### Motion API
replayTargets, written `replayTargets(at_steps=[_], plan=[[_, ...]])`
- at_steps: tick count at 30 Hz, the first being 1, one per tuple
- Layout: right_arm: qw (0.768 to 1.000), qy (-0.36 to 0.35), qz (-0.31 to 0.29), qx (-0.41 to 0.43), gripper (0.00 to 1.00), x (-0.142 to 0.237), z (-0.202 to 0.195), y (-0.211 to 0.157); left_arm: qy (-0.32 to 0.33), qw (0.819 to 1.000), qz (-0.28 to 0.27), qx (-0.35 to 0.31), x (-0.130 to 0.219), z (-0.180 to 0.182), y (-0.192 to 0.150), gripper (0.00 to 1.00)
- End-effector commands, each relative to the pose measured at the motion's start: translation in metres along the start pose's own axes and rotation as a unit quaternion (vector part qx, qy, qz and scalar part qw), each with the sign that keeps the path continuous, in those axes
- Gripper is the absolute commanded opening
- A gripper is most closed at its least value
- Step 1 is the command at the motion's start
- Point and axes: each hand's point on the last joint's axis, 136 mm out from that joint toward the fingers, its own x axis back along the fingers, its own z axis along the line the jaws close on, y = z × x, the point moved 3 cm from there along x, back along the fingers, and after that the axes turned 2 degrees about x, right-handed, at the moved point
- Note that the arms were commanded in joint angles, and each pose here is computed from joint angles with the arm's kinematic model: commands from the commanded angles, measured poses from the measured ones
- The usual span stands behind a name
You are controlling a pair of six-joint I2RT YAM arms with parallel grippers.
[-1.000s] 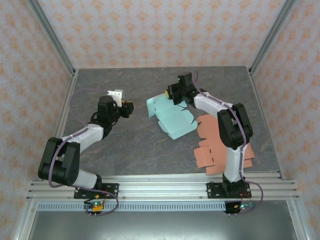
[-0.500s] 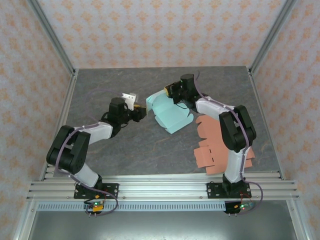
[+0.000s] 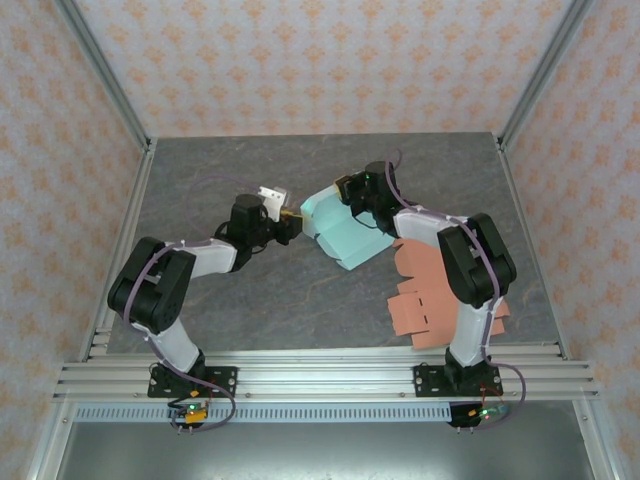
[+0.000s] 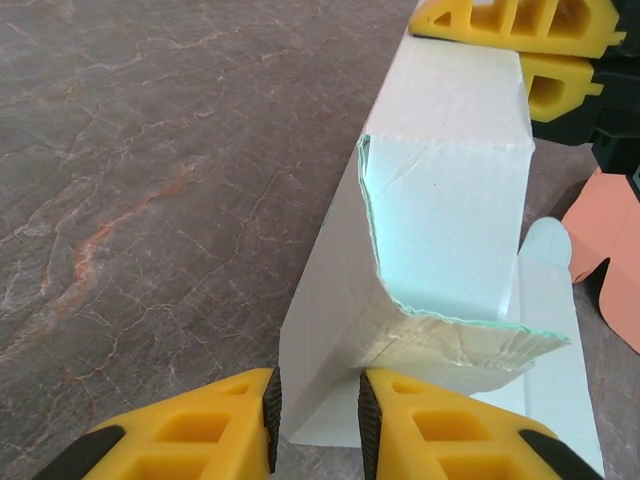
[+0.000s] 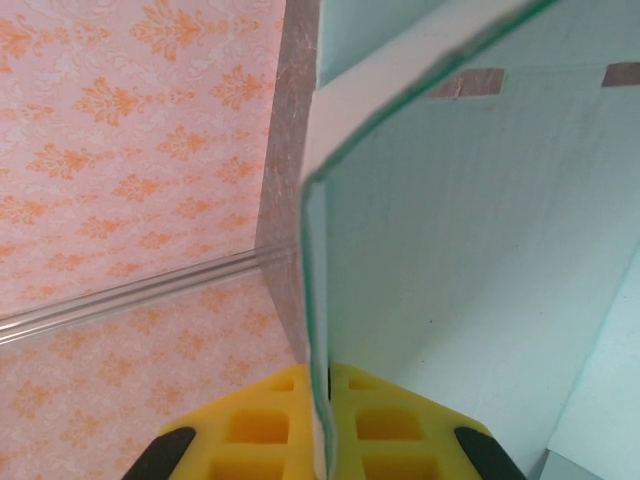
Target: Fold the paper box
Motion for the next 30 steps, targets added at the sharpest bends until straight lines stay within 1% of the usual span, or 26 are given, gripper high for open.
replayTargets(at_steps=[1,3,5,8,12,16,18,21,23,25,27,30], plan=[[0.999,0.038,-0.001,0.028,0.08,0.005,0.016,-0.01,-0.029,0.998,-0.027,-0.05,-0.007,-0.021,0.023,0.3],[0.999,0.042,-0.007,0.03,0.1,0.005,0.014,-0.01,-0.036,0.997,-0.018,-0.063,-0.012,-0.029,0.021,0.3],[0.999,0.044,-0.015,0.025,0.11,0.004,0.012,-0.01,-0.037,0.997,-0.016,-0.06,-0.016,-0.032,0.02,0.3],[0.998,0.052,-0.026,0.014,0.11,0.006,0.01,-0.009,-0.031,0.998,-0.023,-0.05,-0.021,-0.033,0.022,0.29],[0.998,0.046,-0.041,0.006,0.11,0.007,0.002,-0.009,-0.019,0.998,-0.018,-0.055,-0.03,-0.035,0.019,0.3],[0.996,0.058,-0.064,-0.018,0.11,0.012,-0.003,-0.005,-0.006,0.999,-0.023,-0.043,-0.034,-0.033,0.012,0.33],[0.995,0.062,-0.071,-0.015,0.11,0.016,-0.004,-0.005,-0.005,0.999,-0.025,-0.047,-0.034,-0.034,0.008,0.34],[0.994,0.068,-0.085,-0.017,0.13,0.021,-0.01,-0.002,-0.008,0.998,-0.01,-0.061,-0.035,-0.037,-0.004,0.35],[0.993,0.076,-0.084,-0.025,0.15,0.021,-0.013,-0.003,-0.007,0.997,-0.004,-0.07,-0.038,-0.038,-0.012,0.35],[0.993,0.089,-0.079,-0.027,0.16,0.019,-0.015,-0.005,-0.008,0.997,-0.013,-0.073,-0.041,-0.038,-0.015,0.35],[0.991,0.102,-0.078,-0.031,0.16,0.018,-0.016,-0.007,-0.002,0.997,-0.026,-0.072,-0.045,-0.037,-0.014,0.35],[0.989,0.118,-0.079,-0.03,0.16,0.02,-0.011,-0.008,0.006,0.998,-0.028,-0.059,-0.052,-0.034,-0.015,0.35]])
